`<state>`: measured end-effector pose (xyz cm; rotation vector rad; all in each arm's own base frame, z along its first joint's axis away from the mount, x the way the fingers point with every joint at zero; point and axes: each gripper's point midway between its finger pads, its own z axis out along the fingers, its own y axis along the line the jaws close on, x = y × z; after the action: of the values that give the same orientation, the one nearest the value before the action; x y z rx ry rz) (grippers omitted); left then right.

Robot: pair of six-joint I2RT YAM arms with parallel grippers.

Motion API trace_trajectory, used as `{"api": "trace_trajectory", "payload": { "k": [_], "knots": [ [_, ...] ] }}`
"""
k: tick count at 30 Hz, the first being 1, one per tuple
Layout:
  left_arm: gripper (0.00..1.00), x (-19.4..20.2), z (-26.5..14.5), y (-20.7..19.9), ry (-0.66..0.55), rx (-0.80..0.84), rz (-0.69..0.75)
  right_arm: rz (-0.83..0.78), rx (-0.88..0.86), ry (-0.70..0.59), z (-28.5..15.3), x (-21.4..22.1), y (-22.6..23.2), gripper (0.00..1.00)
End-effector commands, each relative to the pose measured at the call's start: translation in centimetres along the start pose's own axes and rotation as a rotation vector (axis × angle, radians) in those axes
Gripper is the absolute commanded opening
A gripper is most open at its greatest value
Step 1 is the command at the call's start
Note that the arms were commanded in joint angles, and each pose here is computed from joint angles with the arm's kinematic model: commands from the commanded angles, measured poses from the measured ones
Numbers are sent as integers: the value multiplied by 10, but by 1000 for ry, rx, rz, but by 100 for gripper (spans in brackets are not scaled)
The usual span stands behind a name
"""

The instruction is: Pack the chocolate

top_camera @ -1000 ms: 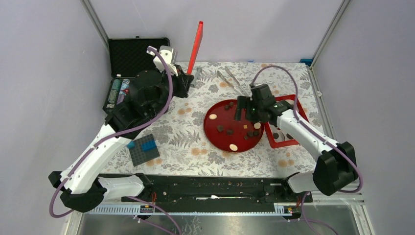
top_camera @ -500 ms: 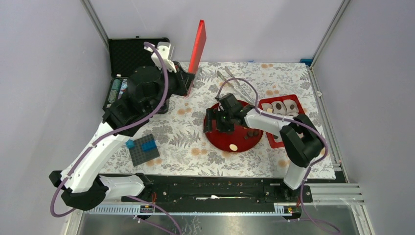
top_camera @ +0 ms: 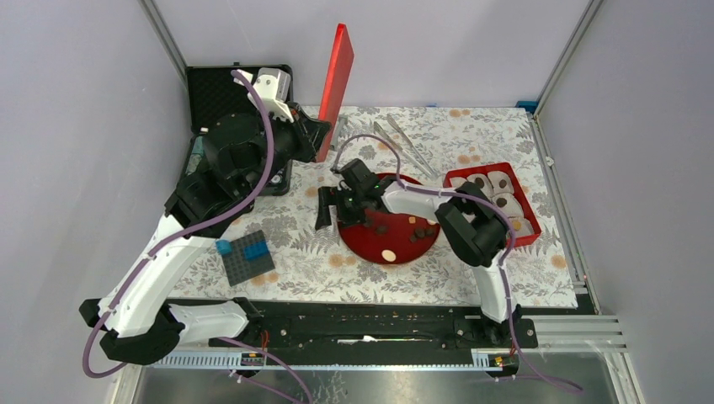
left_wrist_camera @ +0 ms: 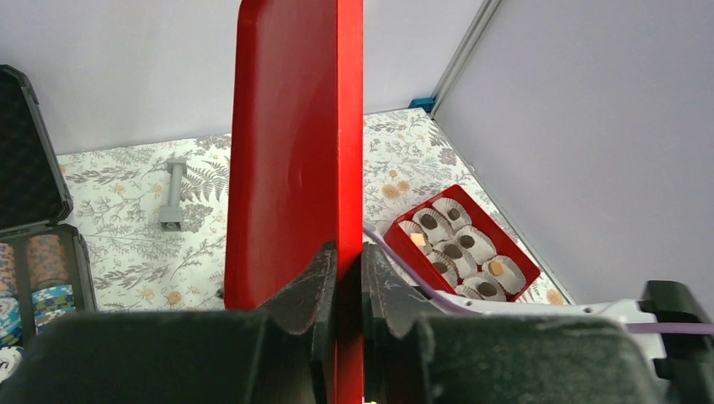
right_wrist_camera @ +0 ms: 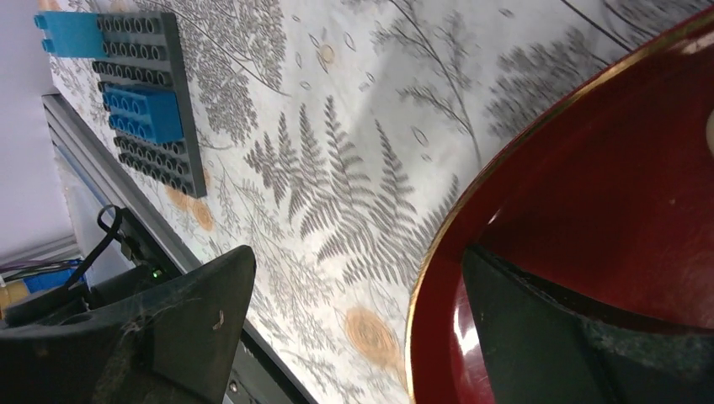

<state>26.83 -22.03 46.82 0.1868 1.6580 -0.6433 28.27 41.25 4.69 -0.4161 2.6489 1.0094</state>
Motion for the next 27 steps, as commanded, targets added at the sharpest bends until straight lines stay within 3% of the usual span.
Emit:
{"api": "trace_trajectory", "payload": {
  "k": [1, 11, 16, 22, 27],
  "knots": [
    [0, -61, -28, -18, -185, 88, -51, -52, -126, 28, 21, -6, 46, 100],
    [0, -58, -32, -19, -178, 106, -59, -201, -244, 81, 66, -29, 128, 100],
    [0, -66, -42, -19, -203, 109, -70, -262, -164, 40, 57, -52, 143, 100],
    [0, -77, -51, -19, -239, 117, -65, -364, 151, -130, 4, -84, 98, 100],
    [0, -91, -61, -6, -283, 49, -36, -325, 530, -273, -79, -106, 9, 100]
  ]
}}
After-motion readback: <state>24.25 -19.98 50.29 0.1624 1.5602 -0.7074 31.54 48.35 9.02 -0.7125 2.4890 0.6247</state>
